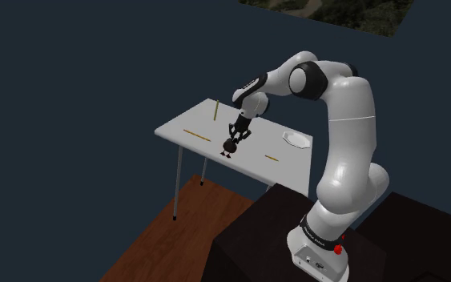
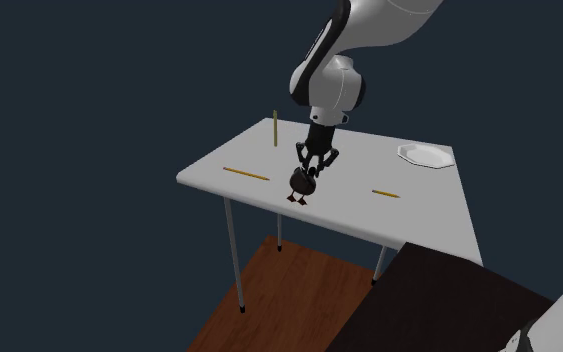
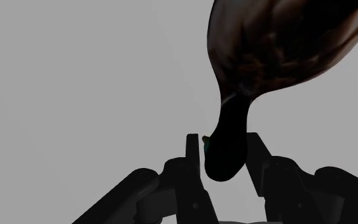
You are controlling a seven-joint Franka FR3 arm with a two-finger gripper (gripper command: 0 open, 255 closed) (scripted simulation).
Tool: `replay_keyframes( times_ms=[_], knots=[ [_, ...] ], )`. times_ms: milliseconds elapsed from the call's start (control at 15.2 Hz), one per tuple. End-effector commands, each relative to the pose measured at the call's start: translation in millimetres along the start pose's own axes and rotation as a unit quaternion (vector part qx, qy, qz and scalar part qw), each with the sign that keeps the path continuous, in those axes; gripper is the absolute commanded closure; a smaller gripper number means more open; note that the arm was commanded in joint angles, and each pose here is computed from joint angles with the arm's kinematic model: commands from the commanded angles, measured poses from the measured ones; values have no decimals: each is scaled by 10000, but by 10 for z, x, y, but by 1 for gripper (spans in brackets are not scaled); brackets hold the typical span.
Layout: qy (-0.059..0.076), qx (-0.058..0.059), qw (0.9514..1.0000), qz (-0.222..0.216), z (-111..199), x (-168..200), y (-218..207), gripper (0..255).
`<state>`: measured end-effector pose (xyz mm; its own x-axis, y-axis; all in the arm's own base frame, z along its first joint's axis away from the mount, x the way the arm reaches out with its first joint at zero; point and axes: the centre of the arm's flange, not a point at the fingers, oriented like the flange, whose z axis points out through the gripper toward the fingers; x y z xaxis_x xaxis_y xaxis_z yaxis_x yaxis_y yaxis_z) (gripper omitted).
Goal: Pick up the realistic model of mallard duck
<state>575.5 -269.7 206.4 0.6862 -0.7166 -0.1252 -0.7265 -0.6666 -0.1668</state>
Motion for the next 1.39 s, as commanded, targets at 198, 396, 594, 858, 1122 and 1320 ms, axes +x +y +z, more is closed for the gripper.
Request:
replay_keyframes(
  times_ms=[198,396,594,858,1122,1320],
  knots=[
    [-2,0,10000,-1,3,-2,1,255],
    [-2,0,10000,-1,-49,-7,-17,255],
    [-2,0,10000,-1,-204,-27,-44,255],
    [-2,0,10000,-1,-411,-53,-79,255],
    [-2,0,10000,-1,-617,-80,-114,255],
    [-2,0,10000,-1,-772,-100,-141,255]
  ],
)
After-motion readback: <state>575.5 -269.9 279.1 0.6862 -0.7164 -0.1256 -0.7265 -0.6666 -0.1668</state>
